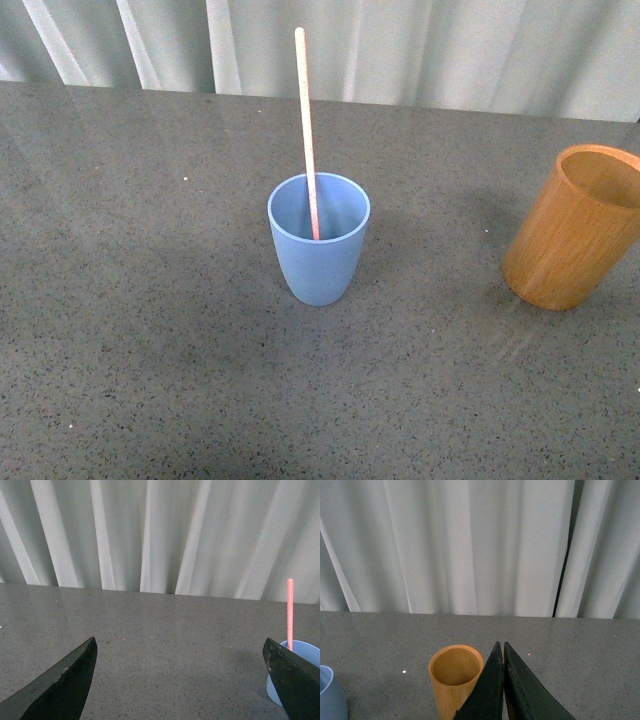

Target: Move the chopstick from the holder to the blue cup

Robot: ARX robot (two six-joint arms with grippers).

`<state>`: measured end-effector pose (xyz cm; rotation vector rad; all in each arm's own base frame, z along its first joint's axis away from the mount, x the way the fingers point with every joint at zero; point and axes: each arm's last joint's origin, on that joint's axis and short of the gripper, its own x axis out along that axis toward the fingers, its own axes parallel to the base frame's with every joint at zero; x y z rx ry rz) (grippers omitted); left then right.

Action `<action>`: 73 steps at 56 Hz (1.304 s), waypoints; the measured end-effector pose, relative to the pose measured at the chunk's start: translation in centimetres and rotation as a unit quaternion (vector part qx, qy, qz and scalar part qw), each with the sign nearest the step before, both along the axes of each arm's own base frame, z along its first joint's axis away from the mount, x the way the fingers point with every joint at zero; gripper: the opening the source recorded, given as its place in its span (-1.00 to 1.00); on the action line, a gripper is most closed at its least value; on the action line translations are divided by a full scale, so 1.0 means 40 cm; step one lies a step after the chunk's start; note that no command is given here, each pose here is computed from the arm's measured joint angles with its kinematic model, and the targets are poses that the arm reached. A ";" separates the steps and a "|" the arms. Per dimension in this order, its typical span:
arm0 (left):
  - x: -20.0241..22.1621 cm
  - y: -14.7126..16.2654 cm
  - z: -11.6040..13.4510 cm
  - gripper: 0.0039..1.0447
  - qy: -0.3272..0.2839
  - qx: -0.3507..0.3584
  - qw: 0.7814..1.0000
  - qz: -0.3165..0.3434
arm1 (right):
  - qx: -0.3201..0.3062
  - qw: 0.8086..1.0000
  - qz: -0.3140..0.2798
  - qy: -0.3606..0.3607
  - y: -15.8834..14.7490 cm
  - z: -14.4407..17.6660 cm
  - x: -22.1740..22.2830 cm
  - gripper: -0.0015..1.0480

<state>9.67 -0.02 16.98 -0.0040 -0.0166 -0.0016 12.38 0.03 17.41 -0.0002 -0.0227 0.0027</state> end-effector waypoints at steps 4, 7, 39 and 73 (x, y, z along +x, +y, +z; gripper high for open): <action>0.000 0.000 0.000 0.87 0.000 0.000 1.000 0.000 | 0.000 1.000 0.000 -0.001 0.000 0.001 -0.006 -0.98; 0.000 0.000 0.000 0.87 0.000 0.000 1.000 0.000 | 0.000 1.000 0.000 -0.001 0.000 0.001 -0.009 -0.98; 0.000 0.000 0.000 0.87 0.000 0.000 1.000 0.000 | 0.000 1.000 0.000 -0.002 0.000 0.000 -0.040 -0.98; 0.000 0.000 0.000 0.87 0.000 0.000 1.000 0.000 | 0.000 1.000 0.000 0.001 0.000 -0.007 -0.068 -0.48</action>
